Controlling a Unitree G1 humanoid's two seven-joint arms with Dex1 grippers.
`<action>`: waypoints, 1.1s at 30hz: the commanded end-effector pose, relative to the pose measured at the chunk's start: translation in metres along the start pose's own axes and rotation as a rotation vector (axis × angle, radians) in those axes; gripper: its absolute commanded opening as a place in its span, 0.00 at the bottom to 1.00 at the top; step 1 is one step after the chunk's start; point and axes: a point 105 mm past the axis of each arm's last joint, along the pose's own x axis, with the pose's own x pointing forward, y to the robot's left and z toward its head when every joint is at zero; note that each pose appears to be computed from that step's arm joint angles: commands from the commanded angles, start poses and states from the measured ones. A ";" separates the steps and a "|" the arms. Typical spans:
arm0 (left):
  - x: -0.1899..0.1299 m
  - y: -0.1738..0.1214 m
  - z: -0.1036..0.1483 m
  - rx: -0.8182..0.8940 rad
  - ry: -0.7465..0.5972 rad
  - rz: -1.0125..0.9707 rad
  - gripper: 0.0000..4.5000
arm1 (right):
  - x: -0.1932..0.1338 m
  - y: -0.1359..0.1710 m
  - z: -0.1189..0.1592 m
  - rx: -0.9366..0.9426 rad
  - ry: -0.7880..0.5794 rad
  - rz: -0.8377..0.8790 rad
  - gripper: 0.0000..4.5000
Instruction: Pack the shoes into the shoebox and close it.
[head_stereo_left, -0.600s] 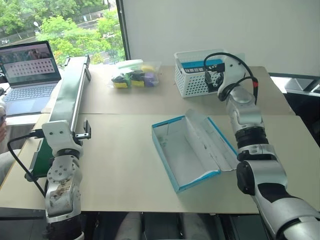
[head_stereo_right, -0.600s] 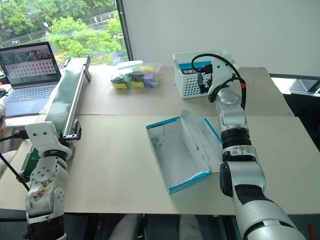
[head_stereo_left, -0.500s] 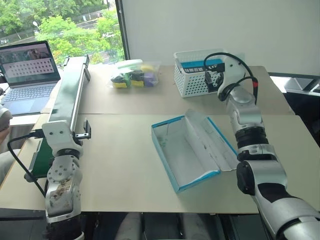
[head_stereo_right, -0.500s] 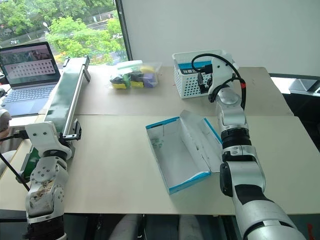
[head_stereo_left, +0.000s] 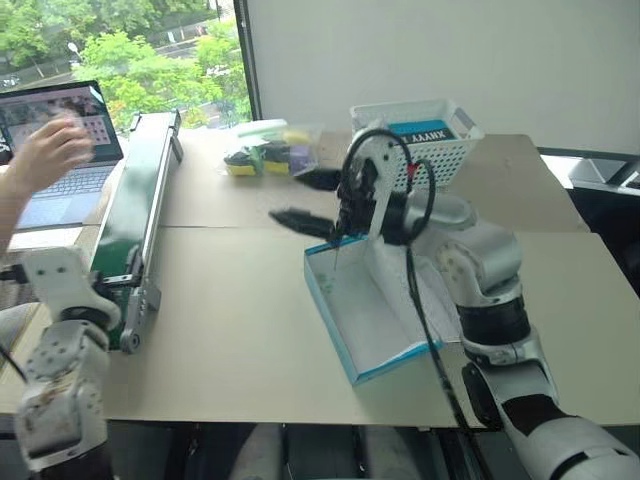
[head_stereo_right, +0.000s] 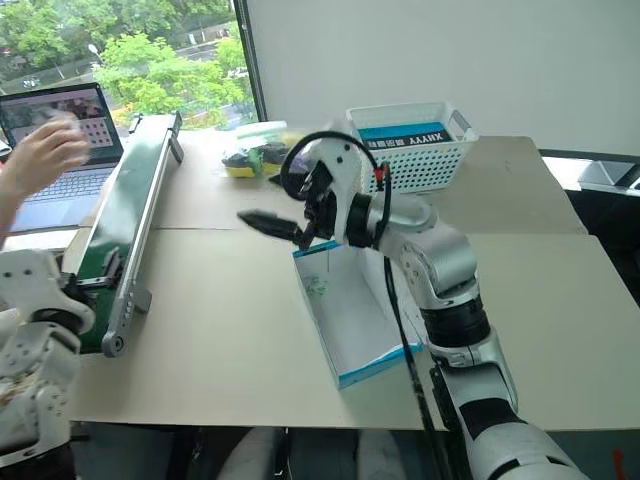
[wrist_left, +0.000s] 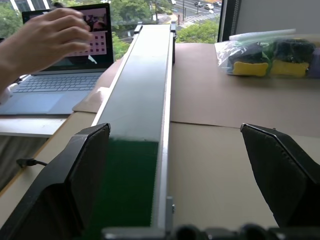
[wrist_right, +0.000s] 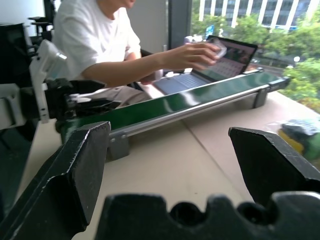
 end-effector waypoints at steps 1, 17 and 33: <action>-0.008 0.009 0.002 0.010 0.019 -0.020 1.00 | 0.010 0.023 -0.009 -0.044 0.042 0.078 0.99; -0.011 0.026 -0.023 -0.078 0.123 0.065 1.00 | 0.033 0.004 -0.037 -0.114 0.126 -0.087 0.99; -0.012 0.022 -0.031 -0.109 0.147 0.062 1.00 | 0.033 0.007 -0.036 -0.120 0.126 -0.063 0.99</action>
